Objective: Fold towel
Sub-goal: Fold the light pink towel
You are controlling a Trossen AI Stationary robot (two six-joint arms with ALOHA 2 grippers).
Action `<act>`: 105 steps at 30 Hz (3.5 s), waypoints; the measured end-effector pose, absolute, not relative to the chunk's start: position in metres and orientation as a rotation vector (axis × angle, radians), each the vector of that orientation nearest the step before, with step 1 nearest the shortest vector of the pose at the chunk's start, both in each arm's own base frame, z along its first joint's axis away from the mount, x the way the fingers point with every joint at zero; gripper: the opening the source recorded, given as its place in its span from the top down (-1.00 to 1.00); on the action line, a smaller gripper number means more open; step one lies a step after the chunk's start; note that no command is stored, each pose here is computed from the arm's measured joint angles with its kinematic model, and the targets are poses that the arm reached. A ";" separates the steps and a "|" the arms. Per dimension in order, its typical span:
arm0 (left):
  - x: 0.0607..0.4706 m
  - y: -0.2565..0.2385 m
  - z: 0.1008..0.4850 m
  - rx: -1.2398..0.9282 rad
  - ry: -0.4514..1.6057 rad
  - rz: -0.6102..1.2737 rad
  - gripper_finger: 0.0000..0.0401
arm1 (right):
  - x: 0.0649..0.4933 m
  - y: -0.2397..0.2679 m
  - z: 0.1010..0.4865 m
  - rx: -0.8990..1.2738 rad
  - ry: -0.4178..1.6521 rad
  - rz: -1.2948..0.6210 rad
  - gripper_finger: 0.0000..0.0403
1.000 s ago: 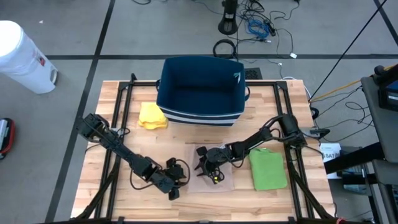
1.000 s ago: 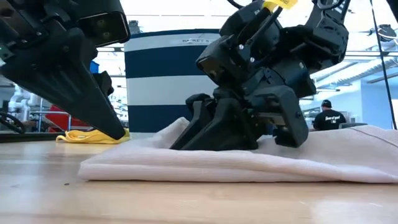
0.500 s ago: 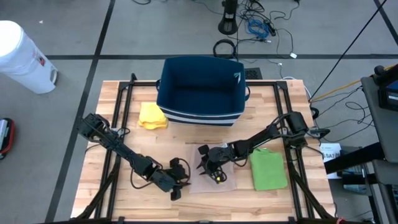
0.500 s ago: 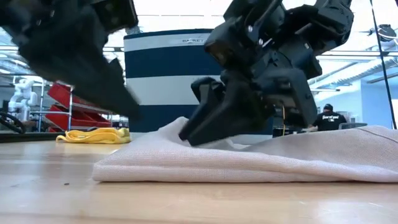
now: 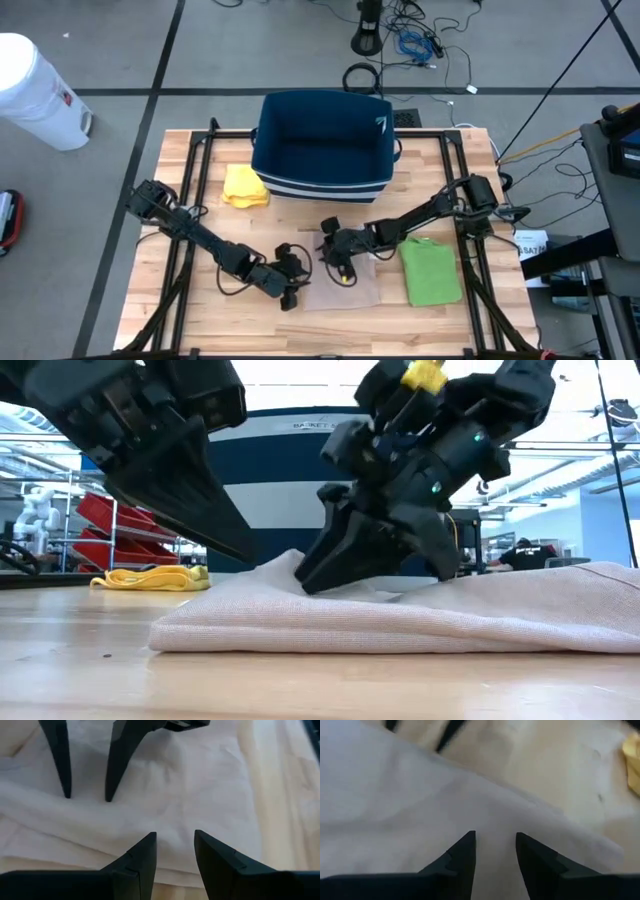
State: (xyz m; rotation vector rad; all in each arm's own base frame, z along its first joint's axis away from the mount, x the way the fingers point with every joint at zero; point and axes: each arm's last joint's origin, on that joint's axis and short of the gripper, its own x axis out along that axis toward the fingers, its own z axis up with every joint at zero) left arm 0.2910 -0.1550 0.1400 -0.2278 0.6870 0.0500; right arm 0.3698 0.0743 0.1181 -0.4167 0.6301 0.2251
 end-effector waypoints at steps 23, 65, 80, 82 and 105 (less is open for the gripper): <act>0.298 -0.142 0.140 -0.218 0.675 0.093 0.31 | 0.388 0.046 0.097 -0.279 0.490 0.305 0.37; 0.317 -0.108 0.101 -0.241 0.807 0.119 0.31 | 0.308 0.043 0.148 -0.161 1.191 0.178 0.47; 0.315 -0.112 0.100 -0.250 0.817 0.109 0.31 | 0.304 0.044 0.143 -0.290 1.238 0.191 0.98; 0.315 -0.112 0.100 -0.250 0.817 0.109 0.31 | 0.301 0.042 0.149 -0.320 1.236 0.161 0.99; 0.315 -0.112 0.101 -0.232 0.814 0.099 0.31 | 0.277 0.080 0.193 -0.116 1.140 0.294 0.46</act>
